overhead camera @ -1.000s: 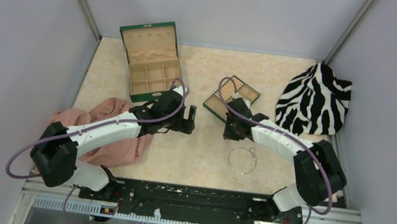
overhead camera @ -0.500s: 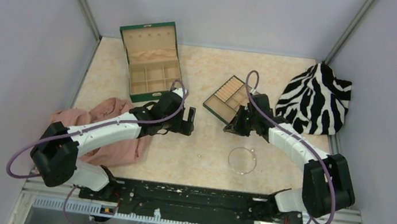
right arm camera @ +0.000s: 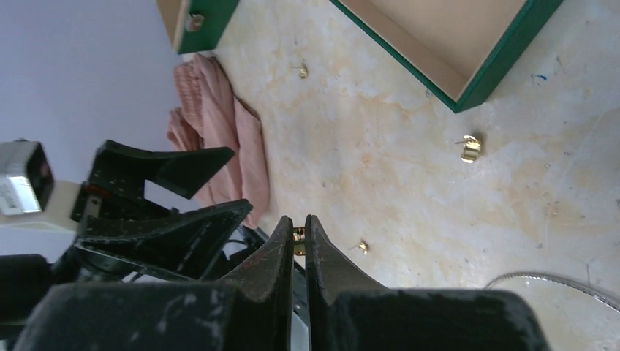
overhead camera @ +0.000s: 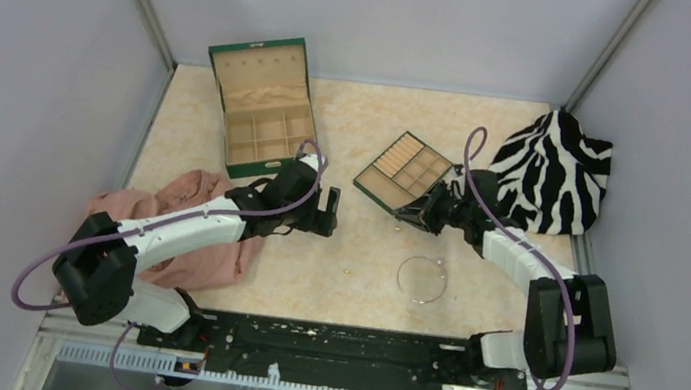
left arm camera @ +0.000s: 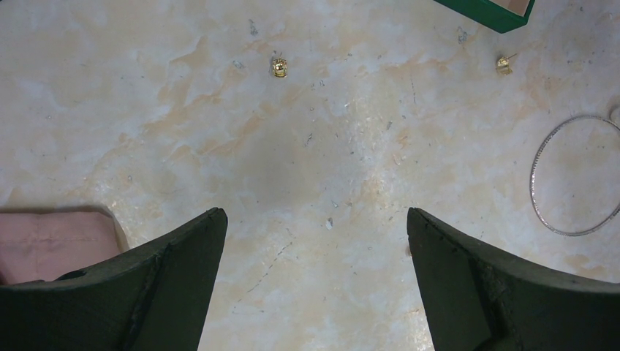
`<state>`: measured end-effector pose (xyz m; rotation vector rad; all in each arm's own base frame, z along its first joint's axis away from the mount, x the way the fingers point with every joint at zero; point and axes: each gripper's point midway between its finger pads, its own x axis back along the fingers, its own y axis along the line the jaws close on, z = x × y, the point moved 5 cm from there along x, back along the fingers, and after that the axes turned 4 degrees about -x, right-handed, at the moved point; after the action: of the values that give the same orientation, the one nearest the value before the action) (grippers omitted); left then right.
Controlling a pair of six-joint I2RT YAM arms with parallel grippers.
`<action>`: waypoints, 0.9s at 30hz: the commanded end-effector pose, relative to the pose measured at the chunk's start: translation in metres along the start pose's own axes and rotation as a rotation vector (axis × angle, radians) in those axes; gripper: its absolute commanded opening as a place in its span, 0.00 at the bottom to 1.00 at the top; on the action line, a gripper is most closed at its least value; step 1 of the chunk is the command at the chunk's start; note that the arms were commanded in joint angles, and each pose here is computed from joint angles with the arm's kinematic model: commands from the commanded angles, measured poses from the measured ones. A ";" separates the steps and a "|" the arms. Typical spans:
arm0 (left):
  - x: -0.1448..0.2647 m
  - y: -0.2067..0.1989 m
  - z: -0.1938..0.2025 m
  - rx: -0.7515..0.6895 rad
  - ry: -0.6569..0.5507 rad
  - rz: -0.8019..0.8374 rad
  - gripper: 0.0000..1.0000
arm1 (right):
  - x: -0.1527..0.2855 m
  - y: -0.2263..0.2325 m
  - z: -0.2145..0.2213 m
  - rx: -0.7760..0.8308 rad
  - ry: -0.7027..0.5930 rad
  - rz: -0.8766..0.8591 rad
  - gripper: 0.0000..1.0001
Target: Organize the mixed jewelry
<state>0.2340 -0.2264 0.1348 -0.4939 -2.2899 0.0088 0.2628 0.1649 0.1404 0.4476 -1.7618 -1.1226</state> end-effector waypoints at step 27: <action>0.002 -0.003 -0.005 -0.041 -0.011 0.021 0.99 | -0.002 0.028 -0.143 0.185 -0.345 0.234 0.03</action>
<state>0.2336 -0.2248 0.1335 -0.5064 -2.2894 -0.0224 0.3663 0.1263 0.1667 0.2355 -2.0330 -1.0134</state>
